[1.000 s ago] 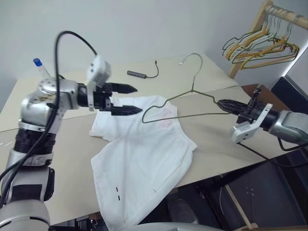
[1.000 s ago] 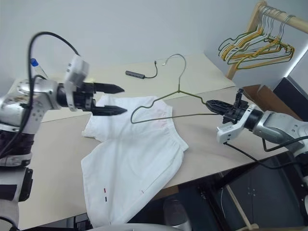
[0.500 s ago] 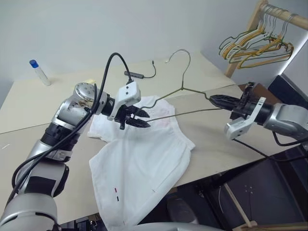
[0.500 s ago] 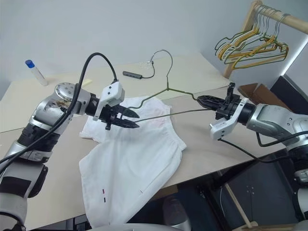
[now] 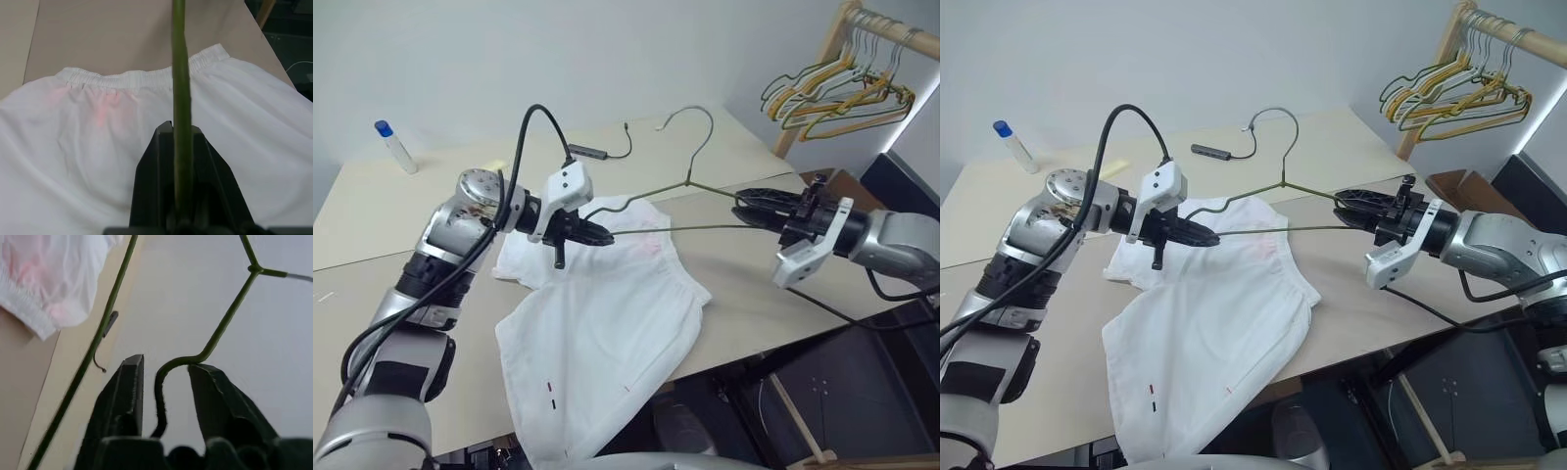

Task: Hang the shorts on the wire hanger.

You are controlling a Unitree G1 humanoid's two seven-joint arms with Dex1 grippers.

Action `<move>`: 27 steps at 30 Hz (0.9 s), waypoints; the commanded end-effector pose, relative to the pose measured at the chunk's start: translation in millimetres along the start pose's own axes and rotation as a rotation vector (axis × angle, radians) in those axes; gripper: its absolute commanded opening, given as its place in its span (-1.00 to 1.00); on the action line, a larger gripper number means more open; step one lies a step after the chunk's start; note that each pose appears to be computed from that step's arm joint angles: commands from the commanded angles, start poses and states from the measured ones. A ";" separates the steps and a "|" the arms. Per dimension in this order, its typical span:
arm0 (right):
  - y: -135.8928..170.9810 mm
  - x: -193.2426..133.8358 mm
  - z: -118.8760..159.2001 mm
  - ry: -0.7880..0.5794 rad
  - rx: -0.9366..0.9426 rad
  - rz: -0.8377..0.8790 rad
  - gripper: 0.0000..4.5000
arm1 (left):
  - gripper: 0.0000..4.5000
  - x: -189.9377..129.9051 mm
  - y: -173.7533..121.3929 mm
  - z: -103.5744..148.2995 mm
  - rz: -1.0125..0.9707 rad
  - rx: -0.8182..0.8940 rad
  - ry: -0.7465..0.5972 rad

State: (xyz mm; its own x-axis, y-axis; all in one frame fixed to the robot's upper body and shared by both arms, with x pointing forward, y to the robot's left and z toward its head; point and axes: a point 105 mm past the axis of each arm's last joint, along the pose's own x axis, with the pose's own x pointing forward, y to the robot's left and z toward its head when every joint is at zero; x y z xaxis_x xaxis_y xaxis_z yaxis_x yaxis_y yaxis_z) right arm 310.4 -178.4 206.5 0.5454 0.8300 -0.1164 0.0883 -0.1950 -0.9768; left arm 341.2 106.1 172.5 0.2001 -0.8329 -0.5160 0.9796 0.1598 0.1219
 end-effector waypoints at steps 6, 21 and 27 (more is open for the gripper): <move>-31.9 -15.1 6.2 0.008 0.767 0.032 0.97 | -1.00 -15.6 2.8 10.0 0.100 0.109 -0.046; -14.5 -8.5 -12.7 0.213 1.276 0.535 0.97 | -1.00 -22.3 -7.9 7.3 0.069 0.237 -0.021; 1.7 8.0 -16.4 0.273 1.277 0.615 0.97 | -1.00 -18.5 -8.5 10.9 0.054 0.240 -0.030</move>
State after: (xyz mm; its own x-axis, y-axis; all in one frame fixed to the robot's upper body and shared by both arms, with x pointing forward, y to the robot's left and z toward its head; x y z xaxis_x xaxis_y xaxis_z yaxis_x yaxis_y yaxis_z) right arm 325.1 -179.6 193.6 0.3406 0.6547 -0.6748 -0.9402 0.2336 -0.2479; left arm 328.1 118.3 173.5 0.2389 -0.8234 -0.5146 0.9481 0.0835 0.3067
